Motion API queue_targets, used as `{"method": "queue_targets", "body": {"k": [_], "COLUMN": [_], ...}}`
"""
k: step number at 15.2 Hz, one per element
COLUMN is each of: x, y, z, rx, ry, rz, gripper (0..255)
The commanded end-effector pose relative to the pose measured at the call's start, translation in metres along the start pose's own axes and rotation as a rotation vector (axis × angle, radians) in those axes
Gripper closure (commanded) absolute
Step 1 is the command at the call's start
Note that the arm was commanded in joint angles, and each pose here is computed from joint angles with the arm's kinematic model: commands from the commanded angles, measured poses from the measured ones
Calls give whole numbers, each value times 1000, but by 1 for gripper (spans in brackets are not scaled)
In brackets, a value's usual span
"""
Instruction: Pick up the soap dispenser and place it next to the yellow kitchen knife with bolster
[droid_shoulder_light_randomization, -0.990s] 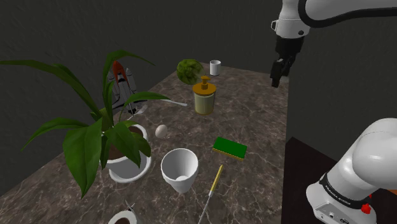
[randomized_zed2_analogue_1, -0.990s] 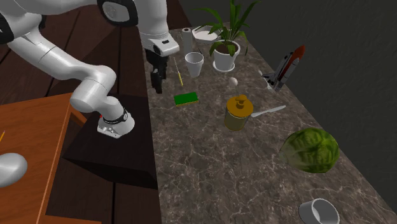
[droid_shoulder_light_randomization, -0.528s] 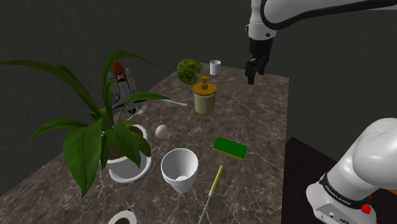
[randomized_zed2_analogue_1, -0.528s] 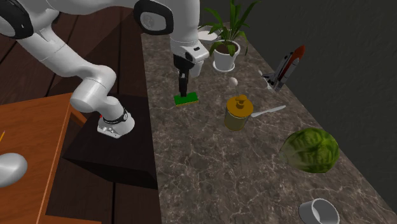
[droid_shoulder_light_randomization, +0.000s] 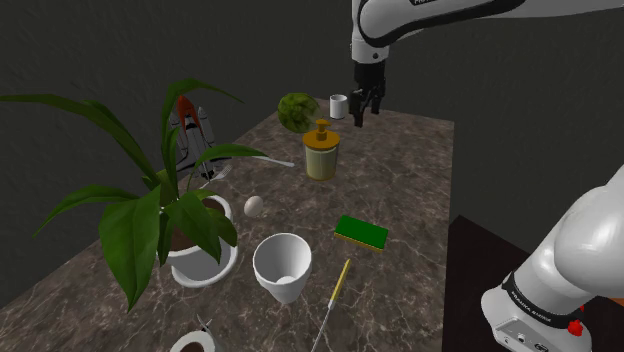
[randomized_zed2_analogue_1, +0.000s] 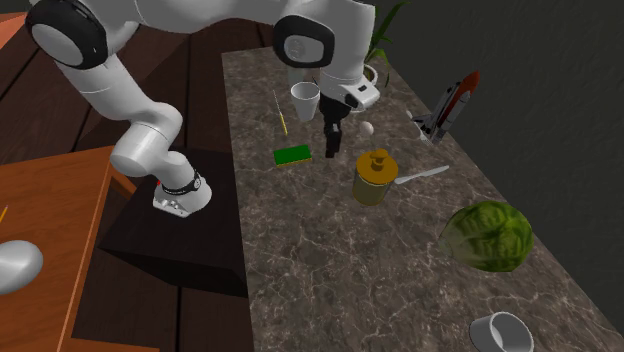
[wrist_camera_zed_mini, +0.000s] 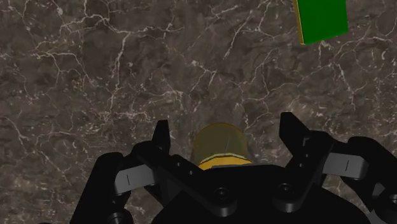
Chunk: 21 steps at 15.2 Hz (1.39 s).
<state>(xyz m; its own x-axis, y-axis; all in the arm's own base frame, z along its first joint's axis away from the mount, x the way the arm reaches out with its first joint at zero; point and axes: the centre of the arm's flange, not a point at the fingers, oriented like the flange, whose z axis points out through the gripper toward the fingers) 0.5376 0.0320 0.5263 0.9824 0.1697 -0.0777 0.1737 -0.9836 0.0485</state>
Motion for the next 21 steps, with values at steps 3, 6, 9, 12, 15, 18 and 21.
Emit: {"method": "queue_targets", "body": {"k": [3, 6, 9, 12, 15, 18, 21], "x": [53, 93, 133, 159, 159, 158, 158], "y": [-1, -2, -3, -4, -5, -5, -6], "z": [9, 14, 20, 29, 45, 61, 64], "rx": [16, 28, 40, 48, 48, 48, 48], "ry": [-4, -7, -11, -13, -13, -13, -13], "rz": [-15, -26, -37, -45, -45, -45, -45], "gripper": [0, 0, 0, 0, 0, 0, 0]}}
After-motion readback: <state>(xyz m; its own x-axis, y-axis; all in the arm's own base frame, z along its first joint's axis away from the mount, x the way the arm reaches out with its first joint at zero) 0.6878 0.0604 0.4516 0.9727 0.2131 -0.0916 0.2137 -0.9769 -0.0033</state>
